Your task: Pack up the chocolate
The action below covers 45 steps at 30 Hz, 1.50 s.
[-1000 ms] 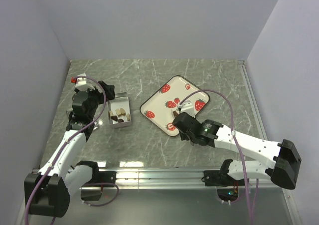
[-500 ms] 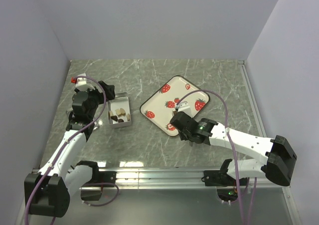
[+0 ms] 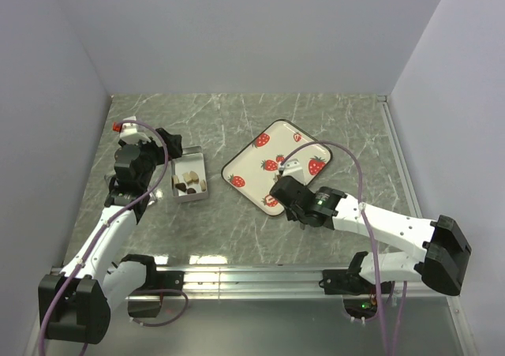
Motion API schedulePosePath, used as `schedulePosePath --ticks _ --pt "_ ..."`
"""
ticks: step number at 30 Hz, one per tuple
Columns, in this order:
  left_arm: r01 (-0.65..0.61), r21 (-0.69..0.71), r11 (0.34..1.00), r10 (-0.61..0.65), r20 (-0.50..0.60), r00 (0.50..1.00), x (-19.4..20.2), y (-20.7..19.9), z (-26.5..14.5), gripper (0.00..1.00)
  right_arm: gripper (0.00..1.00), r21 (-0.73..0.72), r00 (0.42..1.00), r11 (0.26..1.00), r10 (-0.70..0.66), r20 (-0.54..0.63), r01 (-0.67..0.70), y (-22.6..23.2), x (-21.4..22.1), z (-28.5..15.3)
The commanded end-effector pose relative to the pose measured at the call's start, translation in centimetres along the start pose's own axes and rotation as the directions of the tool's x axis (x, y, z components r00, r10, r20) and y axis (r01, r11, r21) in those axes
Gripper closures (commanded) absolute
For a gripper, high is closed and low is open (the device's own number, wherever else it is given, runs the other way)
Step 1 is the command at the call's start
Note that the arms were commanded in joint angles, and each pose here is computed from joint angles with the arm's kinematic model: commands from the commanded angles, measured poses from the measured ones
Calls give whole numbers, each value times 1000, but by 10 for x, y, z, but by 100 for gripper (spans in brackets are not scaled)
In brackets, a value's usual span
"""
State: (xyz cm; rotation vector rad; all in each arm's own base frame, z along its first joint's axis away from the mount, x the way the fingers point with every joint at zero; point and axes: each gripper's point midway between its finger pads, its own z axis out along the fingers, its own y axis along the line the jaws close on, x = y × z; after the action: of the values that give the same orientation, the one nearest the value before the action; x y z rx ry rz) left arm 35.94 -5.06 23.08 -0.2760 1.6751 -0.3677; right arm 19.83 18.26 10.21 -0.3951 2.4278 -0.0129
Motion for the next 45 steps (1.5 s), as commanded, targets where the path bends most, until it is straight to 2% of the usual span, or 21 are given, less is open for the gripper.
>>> schedulePosePath --ticks 1,15,31,40,45 --pt "3 50 999 -6 67 998 -27 -16 1 1 71 -6 991 998 61 119 -61 -3 -38 -17" --pt "3 53 999 -6 65 998 -26 -17 1 1 72 -72 980 997 -1 201 15 31 -97 -31" --pt "2 39 999 -4 61 998 -23 -15 -1 1 72 -239 938 938 -177 297 252 139 -157 -43" --pt "0 41 999 -2 64 998 -23 -16 -1 1 71 -316 917 881 -257 307 353 190 -169 -30" --pt "-2 36 999 -1 63 998 -22 -16 -1 1 69 -330 912 869 -271 307 369 198 -169 -27"
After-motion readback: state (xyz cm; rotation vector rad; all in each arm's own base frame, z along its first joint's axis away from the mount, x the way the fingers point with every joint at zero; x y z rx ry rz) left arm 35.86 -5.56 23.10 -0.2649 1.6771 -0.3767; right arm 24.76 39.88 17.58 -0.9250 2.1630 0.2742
